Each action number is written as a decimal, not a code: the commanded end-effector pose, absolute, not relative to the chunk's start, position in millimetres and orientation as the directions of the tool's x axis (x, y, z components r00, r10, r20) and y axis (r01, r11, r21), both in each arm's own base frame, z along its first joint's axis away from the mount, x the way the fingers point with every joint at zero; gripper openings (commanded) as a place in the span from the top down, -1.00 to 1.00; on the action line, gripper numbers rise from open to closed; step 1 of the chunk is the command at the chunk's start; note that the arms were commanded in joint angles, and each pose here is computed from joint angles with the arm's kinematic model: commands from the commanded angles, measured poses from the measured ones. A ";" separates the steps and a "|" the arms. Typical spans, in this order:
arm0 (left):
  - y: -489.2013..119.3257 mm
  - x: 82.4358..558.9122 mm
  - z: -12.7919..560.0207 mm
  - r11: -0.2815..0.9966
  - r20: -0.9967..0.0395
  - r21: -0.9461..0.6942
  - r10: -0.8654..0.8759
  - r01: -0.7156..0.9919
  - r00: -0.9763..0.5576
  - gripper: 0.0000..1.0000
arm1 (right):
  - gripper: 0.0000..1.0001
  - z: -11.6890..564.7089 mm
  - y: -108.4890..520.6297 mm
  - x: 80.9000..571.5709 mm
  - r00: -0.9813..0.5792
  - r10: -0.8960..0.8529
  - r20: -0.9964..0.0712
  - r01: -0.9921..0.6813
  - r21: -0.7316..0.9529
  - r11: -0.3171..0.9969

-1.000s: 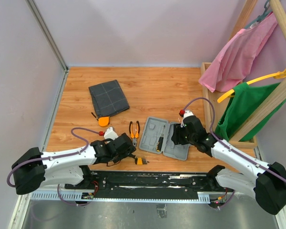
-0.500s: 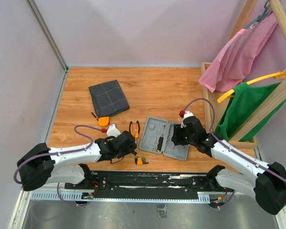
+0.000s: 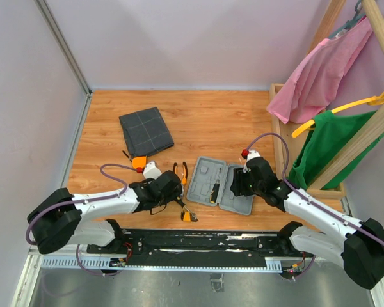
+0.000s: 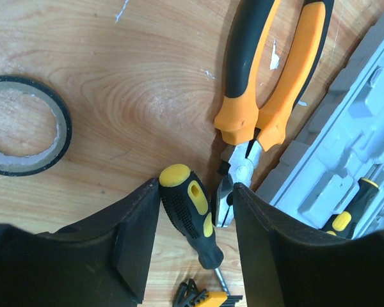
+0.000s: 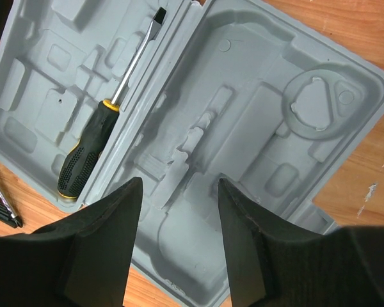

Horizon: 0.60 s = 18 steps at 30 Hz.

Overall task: Sort the tools into containers
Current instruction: Pick up the screwdriver from the center of the board.

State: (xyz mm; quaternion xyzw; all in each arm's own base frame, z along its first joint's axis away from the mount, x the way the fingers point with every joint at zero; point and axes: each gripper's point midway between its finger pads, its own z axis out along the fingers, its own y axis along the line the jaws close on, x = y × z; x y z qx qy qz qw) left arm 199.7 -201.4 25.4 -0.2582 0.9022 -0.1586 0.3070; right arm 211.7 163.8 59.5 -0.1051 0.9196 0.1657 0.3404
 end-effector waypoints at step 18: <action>-164.2 208.5 9.2 0.836 -0.519 -0.353 -0.548 -0.420 -0.656 0.47 | -0.11 57.5 152.9 213.9 -0.749 -0.052 -0.661 -0.263 0.224 0.939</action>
